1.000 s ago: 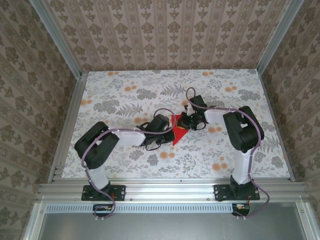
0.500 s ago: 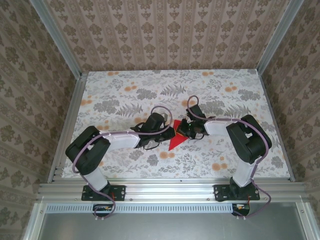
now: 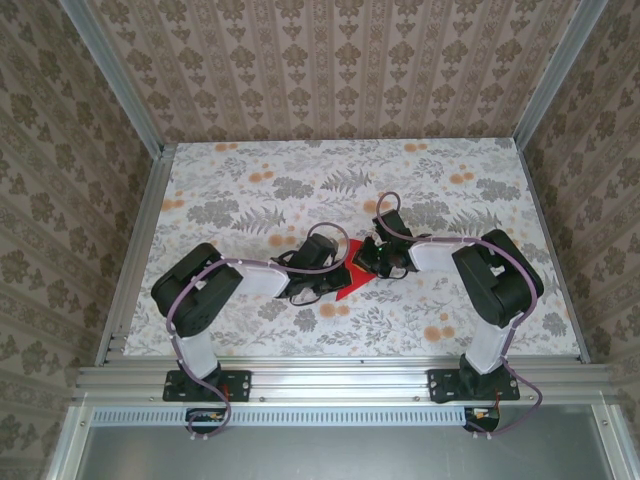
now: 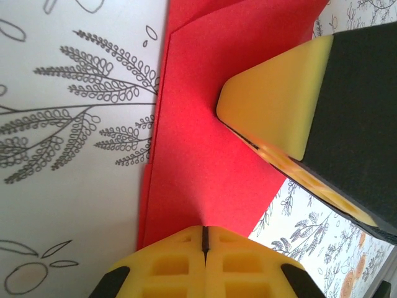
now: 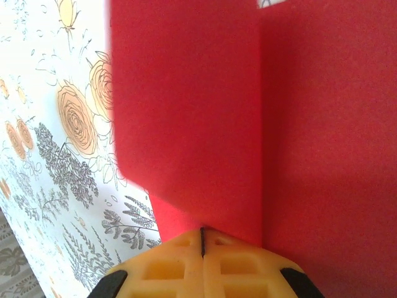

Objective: Fold a paper plane with a square sheet of paper (pick it up from the middle)

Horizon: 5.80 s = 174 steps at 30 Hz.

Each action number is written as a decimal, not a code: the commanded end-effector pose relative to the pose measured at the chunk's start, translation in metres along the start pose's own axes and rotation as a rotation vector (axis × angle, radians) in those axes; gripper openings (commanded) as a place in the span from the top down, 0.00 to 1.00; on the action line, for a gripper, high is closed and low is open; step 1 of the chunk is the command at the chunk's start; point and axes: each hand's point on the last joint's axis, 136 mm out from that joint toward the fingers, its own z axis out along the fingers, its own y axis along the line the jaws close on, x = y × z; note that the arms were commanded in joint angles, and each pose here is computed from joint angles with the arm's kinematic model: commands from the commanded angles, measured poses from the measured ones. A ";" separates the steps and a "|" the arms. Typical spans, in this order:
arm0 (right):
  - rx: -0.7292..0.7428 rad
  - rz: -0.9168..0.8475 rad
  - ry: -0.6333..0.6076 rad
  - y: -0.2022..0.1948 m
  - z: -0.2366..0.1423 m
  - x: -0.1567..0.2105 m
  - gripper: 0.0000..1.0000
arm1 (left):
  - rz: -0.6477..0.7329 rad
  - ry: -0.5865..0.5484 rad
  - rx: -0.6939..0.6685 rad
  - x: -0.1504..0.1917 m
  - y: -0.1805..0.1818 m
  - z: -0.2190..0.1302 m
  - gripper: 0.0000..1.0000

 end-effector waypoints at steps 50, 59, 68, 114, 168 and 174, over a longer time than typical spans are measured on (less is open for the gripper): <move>-0.144 -0.262 0.060 0.015 -0.027 -0.015 0.86 | -0.049 0.140 -0.221 0.038 0.056 -0.002 1.00; -0.139 -0.225 0.174 0.002 0.001 0.016 0.87 | -0.045 0.124 -0.217 0.035 0.053 -0.004 1.00; 0.064 -0.185 0.154 -0.034 0.011 0.006 0.89 | -0.035 0.163 -0.198 0.049 0.053 -0.014 1.00; -0.087 -0.229 -0.035 0.033 -0.062 -0.033 0.58 | 0.156 -0.043 -0.251 0.015 0.009 -0.081 0.53; 0.210 -0.542 -0.033 0.028 -0.086 -0.032 0.96 | 0.076 -0.288 -0.612 -0.083 0.063 -0.160 0.16; 0.477 -0.711 -0.148 0.027 -0.113 -0.052 0.96 | 0.017 -0.361 -0.645 -0.087 0.088 -0.206 0.05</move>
